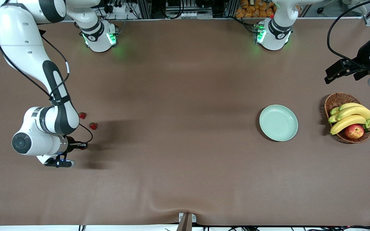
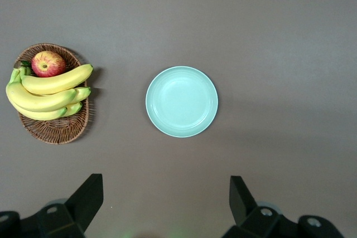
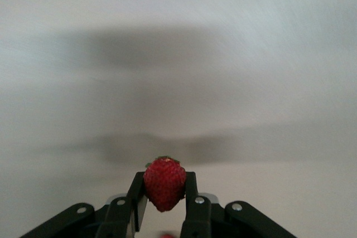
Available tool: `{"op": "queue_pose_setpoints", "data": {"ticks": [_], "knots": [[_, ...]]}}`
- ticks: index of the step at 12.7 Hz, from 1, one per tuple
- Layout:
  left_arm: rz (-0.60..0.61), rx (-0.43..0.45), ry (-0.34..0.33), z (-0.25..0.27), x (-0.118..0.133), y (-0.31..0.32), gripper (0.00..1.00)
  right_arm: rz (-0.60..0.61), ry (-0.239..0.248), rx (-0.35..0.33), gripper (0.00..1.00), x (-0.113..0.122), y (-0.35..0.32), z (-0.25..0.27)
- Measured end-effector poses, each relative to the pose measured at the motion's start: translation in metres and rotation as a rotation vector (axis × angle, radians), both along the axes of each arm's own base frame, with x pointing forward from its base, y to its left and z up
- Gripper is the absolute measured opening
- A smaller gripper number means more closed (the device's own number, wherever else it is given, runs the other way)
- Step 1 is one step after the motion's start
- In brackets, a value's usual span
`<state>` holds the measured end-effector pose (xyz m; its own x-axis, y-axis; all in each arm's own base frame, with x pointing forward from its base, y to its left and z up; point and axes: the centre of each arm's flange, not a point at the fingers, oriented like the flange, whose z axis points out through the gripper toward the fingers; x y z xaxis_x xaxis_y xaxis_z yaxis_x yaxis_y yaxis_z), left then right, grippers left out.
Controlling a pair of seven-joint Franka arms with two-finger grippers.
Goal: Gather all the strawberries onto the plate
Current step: 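Grasp the strawberry with the right gripper and lift it, then carry the strawberry to mid-table and release it with the right gripper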
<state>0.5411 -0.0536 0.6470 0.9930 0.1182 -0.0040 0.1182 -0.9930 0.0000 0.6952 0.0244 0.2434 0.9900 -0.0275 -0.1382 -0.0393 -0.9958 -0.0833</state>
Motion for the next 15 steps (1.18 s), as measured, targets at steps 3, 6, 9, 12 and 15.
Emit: {"op": "queue_pose_setpoints", "data": {"ticks": [3,6,9,12,15], "knots": [[0.000,0.000,0.000,0.000,0.000,0.000,1.00,0.010,-0.019,0.168,0.32,-0.001,0.094,0.029],[0.000,0.000,0.000,0.000,0.000,0.000,1.00,0.081,0.022,0.252,0.32,-0.026,0.194,0.018],[0.000,0.000,-0.001,0.000,0.000,0.000,1.00,0.182,0.011,0.277,0.32,-0.061,0.292,0.006],[-0.001,0.000,0.000,0.000,0.000,-0.001,1.00,0.262,0.045,0.266,0.32,-0.112,0.375,-0.028],[-0.002,0.000,0.001,-0.001,0.000,-0.001,1.00,0.277,0.077,0.229,0.32,-0.154,0.425,-0.066]]}}
